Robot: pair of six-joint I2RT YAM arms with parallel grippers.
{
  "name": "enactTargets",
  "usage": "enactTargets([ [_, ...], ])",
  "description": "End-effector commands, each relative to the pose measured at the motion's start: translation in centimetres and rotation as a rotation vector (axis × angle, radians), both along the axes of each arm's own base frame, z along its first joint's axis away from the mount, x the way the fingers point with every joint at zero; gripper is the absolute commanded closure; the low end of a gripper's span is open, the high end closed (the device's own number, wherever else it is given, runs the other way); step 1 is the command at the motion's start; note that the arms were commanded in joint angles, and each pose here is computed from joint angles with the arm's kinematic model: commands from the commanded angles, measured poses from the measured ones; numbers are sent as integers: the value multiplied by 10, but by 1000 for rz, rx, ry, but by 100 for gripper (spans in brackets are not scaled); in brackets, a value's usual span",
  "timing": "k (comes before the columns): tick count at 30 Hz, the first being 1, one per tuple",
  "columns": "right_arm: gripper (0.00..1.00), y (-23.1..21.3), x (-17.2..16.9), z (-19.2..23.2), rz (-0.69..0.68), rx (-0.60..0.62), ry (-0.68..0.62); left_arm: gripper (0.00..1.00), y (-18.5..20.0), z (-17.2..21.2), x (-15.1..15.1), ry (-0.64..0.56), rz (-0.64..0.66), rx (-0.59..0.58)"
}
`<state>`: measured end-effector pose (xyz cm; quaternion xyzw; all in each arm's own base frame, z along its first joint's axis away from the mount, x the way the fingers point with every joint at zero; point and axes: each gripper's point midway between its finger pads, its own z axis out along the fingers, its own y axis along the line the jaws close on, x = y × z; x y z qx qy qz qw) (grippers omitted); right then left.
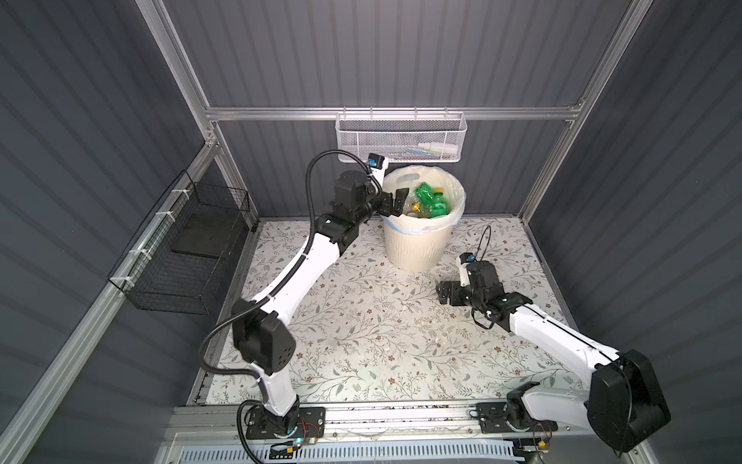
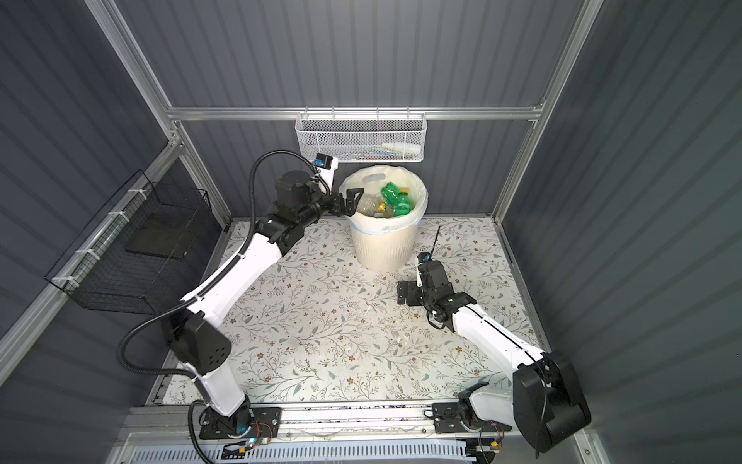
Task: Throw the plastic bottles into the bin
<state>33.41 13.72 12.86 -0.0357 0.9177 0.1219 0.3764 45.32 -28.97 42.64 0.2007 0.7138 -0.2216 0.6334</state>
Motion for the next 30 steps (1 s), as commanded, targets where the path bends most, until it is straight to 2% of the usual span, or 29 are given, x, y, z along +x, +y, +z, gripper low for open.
enactTargets([
  [1, 1, -9, 7, 2, -48, -26, -37, 0, 43, 45, -25, -158, 127, -48],
  [4, 1, -22, 13, 8, -100, -25, -65, 0, 76, -4, -16, -71, 226, -10],
  [9, 1, -68, 20, 26, -272, -3, -151, 0, 154, -120, -8, 122, 437, 27],
  [13, 1, -126, 12, 46, -475, 17, -323, 0, 232, -191, -27, 183, 702, 14],
  [16, 1, -163, 1, 54, -604, -18, -432, 0, 265, -231, -52, 191, 830, 68],
  [19, 1, -189, -6, 51, -693, -81, -454, 0, 294, -252, -74, 182, 970, 110],
  [24, 1, -213, -6, 37, -753, -119, -459, 0, 315, -270, -88, 121, 1059, 221],
  [26, 1, -214, -4, 37, -746, -128, -503, 0, 317, -280, -87, 133, 1067, 260],
  [30, 1, -213, 5, 34, -714, -149, -555, 0, 310, -301, -79, 151, 1019, 251],
])
